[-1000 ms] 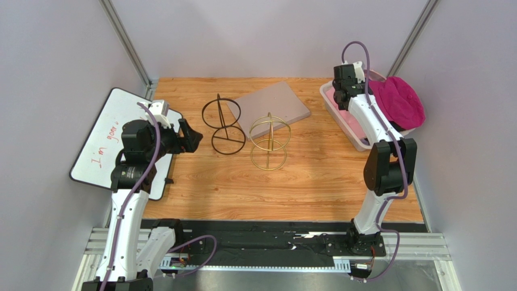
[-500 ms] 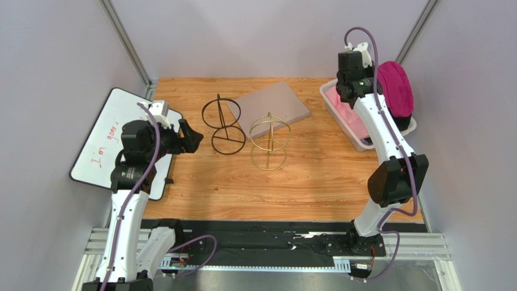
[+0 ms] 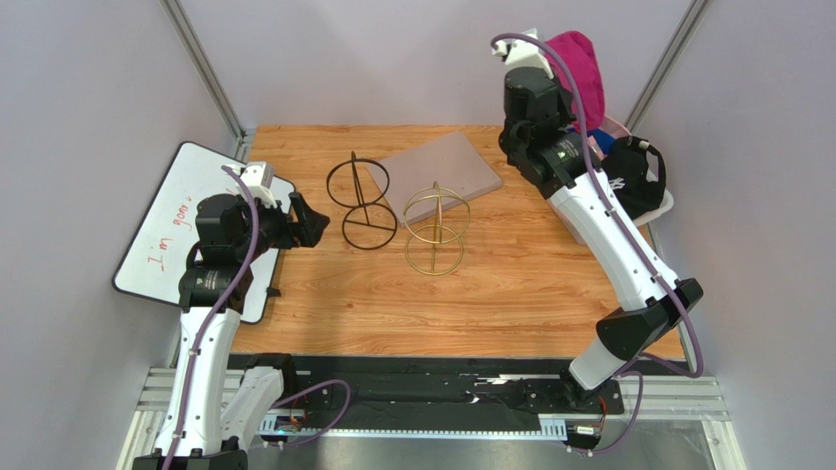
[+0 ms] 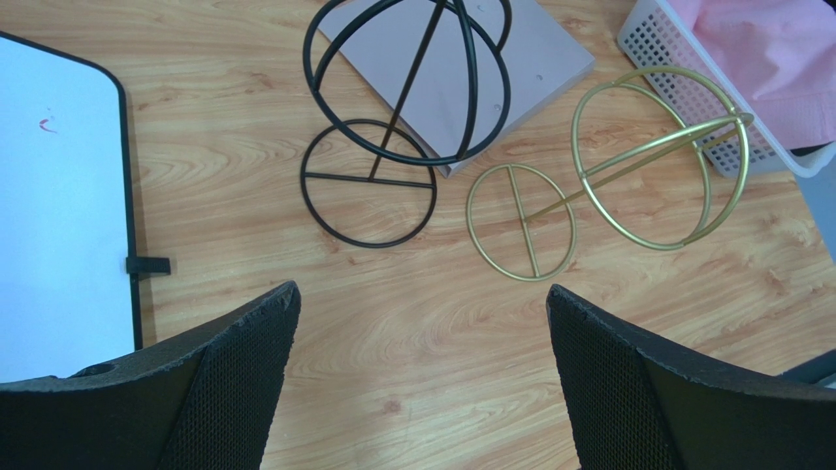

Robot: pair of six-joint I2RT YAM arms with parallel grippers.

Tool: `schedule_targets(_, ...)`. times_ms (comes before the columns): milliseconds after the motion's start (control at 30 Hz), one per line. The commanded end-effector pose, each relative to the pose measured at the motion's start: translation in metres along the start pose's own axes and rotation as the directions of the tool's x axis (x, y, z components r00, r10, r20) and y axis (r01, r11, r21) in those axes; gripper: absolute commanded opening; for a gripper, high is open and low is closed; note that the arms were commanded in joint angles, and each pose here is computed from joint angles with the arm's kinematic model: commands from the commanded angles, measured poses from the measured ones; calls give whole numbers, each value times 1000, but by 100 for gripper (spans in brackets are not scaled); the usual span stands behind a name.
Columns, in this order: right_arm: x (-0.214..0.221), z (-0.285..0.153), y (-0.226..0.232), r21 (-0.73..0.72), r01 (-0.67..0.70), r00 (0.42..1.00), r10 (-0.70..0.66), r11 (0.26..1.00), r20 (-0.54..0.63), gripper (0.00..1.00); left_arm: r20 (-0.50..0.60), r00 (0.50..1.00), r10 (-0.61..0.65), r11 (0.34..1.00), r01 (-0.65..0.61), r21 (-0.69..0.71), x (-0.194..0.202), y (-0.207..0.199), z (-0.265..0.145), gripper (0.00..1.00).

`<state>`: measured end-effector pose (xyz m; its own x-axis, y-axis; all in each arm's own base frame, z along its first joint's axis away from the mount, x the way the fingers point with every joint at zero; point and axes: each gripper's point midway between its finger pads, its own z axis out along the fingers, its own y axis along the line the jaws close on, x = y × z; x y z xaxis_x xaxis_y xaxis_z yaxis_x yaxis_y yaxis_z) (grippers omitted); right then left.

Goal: Stack the hats
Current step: Pick up the hat from the bin, then place the hat on the hat stand.

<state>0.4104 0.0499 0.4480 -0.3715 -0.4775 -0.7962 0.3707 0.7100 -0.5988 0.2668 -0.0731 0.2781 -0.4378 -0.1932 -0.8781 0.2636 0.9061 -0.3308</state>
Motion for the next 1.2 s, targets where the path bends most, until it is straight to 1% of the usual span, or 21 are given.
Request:
schedule_targets(0, -24, -34, 26, -149, -32, 994, 46, 988, 96, 0, 25, 1000, 10, 999, -11, 37, -4, -7, -1, 100)
schedule_targets(67, -25, -45, 46, -209, -31, 992, 56, 977, 116, 0, 22, 1000, 8, 999, -9, 42, -4, -8, -1, 100)
schedule_targets(100, -25, -58, 66, -271, -22, 989, 61, 962, 137, 0, 26, 1000, 10, 999, -11, 46, -4, -9, -1, 100)
schedule_targets(133, -25, -65, 76, -303, -19, 987, 66, 953, 147, 0, 23, 1000, 7, 999, -8, 47, -4, -9, 0, 100)
schedule_targets(200, -27, -86, 104, -414, -34, 980, 111, 910, 163, 0, 23, 1000, 6, 999, -7, 53, -4, -10, 0, 100)
schedule_targets(300, -27, -107, 124, -506, -37, 974, 145, 862, 176, 0, 21, 1000, 4, 999, -5, 54, -3, -10, 0, 100)
schedule_targets(333, -20, -110, 134, -517, -9, 976, 120, 856, 182, 0, 22, 1000, 6, 998, -8, 54, -3, -10, 0, 100)
schedule_targets(433, -18, -126, 145, -542, 6, 971, 125, 840, 205, 0, 22, 1000, 3, 998, -4, 56, -4, -10, 0, 100)
schedule_targets(567, -2, -147, 161, -583, 34, 971, 112, 811, 212, 0, 18, 1000, 2, 998, -3, 60, -3, -10, 1, 100)
schedule_targets(767, 10, -174, 162, -597, 62, 964, 106, 800, 243, 0, 17, 1000, 1, 998, -2, 58, -3, -10, 1, 100)
schedule_targets(1167, 46, -208, 178, -613, 218, 948, -15, 760, 318, 0, 17, 1000, -6, 1000, 5, 19, -2, -3, 2, 100)
